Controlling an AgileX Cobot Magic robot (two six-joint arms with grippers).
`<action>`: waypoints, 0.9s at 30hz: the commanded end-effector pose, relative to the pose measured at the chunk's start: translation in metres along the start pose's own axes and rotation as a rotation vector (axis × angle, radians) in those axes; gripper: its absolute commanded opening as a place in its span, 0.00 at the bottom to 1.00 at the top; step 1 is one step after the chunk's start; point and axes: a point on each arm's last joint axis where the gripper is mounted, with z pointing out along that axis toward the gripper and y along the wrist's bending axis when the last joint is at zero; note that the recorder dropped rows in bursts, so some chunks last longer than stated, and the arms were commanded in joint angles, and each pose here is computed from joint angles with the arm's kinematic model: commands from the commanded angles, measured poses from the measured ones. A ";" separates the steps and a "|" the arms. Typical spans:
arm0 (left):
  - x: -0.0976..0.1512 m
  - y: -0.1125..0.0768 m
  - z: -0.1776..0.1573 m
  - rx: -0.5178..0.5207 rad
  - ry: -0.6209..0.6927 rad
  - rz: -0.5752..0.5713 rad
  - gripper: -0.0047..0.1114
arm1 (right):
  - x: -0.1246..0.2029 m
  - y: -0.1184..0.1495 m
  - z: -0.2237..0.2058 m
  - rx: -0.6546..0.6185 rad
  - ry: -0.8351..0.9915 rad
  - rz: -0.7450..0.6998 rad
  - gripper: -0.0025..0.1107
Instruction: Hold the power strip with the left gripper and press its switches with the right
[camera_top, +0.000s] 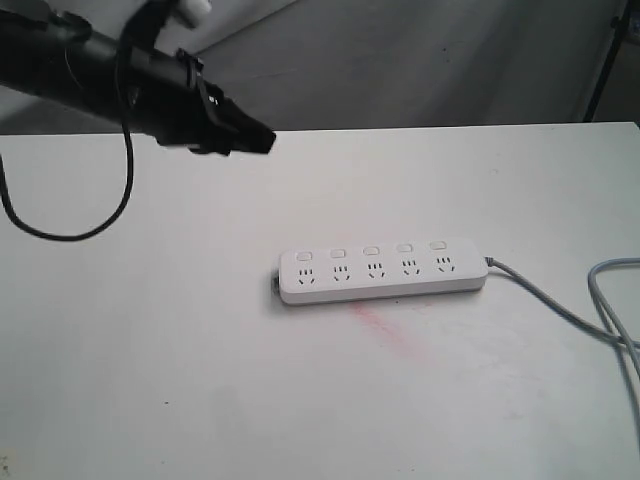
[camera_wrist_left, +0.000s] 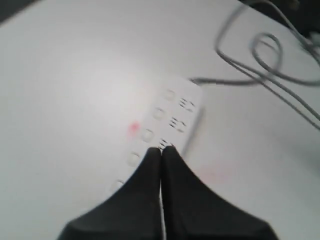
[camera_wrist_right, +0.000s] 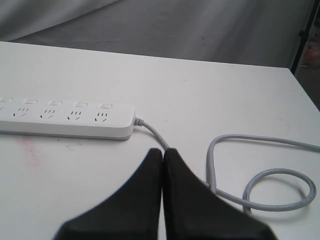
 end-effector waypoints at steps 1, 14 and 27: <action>-0.030 -0.012 -0.038 -0.170 -0.175 -0.015 0.04 | 0.001 0.000 0.000 -0.004 -0.004 0.006 0.02; -0.060 -0.096 -0.171 -0.455 -0.462 0.277 0.04 | 0.001 0.000 0.000 -0.004 -0.004 0.006 0.02; 0.031 -0.127 -0.248 -0.834 -0.577 0.112 0.04 | 0.001 0.000 0.000 -0.004 -0.004 0.006 0.02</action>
